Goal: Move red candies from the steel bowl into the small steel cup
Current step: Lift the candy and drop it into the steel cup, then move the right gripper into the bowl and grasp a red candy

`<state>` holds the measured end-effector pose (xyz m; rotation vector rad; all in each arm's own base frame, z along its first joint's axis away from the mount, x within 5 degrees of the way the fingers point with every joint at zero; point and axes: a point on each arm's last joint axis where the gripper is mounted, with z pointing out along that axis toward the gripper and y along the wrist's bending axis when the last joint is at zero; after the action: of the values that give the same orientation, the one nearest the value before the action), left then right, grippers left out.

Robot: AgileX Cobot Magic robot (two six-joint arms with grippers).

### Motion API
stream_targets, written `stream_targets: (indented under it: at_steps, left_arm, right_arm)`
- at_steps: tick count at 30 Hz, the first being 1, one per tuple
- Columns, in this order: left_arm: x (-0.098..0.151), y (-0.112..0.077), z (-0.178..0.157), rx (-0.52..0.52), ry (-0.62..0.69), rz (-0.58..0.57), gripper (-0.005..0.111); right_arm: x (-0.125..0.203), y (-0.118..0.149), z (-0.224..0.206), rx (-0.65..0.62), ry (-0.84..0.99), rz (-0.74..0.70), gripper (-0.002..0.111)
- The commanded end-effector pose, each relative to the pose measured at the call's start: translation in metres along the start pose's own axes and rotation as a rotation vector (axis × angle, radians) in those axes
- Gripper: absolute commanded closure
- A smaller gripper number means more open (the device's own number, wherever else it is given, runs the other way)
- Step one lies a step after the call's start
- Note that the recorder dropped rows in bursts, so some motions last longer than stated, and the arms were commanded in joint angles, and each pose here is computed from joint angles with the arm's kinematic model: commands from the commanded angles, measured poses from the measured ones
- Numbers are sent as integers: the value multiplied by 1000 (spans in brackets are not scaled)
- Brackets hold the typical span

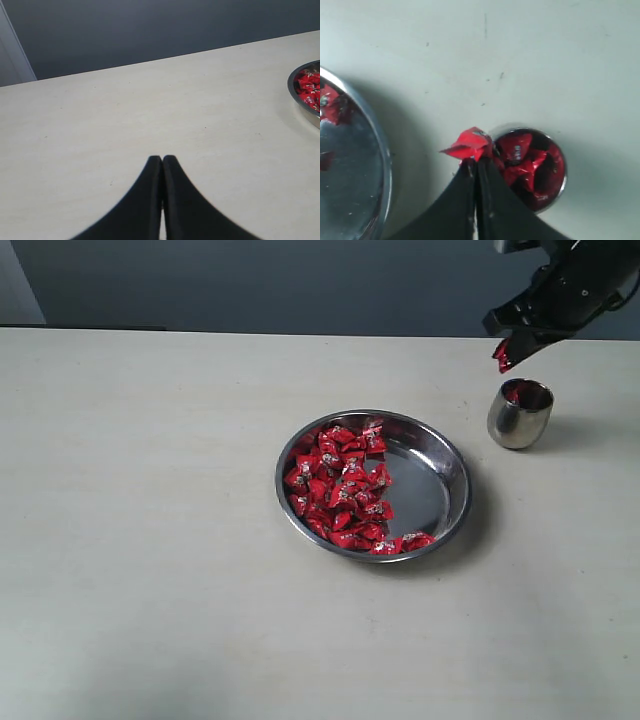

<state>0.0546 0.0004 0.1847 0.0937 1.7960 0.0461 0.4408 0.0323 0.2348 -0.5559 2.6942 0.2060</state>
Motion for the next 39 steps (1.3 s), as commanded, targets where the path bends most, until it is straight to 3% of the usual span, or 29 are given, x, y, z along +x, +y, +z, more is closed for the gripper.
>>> stream_targets:
  at_steps: [1, 11, 18, 24, 26, 31, 37, 39]
  left_arm:
    - [-1, -1, 0, 10, -10, -4, 106]
    - [-1, -1, 0, 10, -10, -4, 106]
    - [-1, -1, 0, 10, -10, -4, 106]
    - [-1, -1, 0, 10, -10, -4, 106]
    - [-1, -1, 0, 10, -10, -4, 106]
    - [-1, -1, 0, 10, -10, -4, 106]
    - [-1, -1, 0, 10, -10, -4, 106]
    - [-1, -1, 0, 10, -10, -4, 106]
  right_arm:
    - [3, -18, -6, 39, -24, 51, 109]
    - [13, -30, 15, 54, 56, 115, 109]
    - [15, -31, 24, 50, 76, 116, 76]
    - [11, -28, 17, 28, 40, 125, 74]
    - [6, -20, 11, -16, -1, 118, 74]
    - [-7, 29, 10, -280, -47, -5, 74]
    - [-5, 83, 42, -328, 98, -205, 74]
    - [-2, 94, 52, -328, 148, -252, 69]
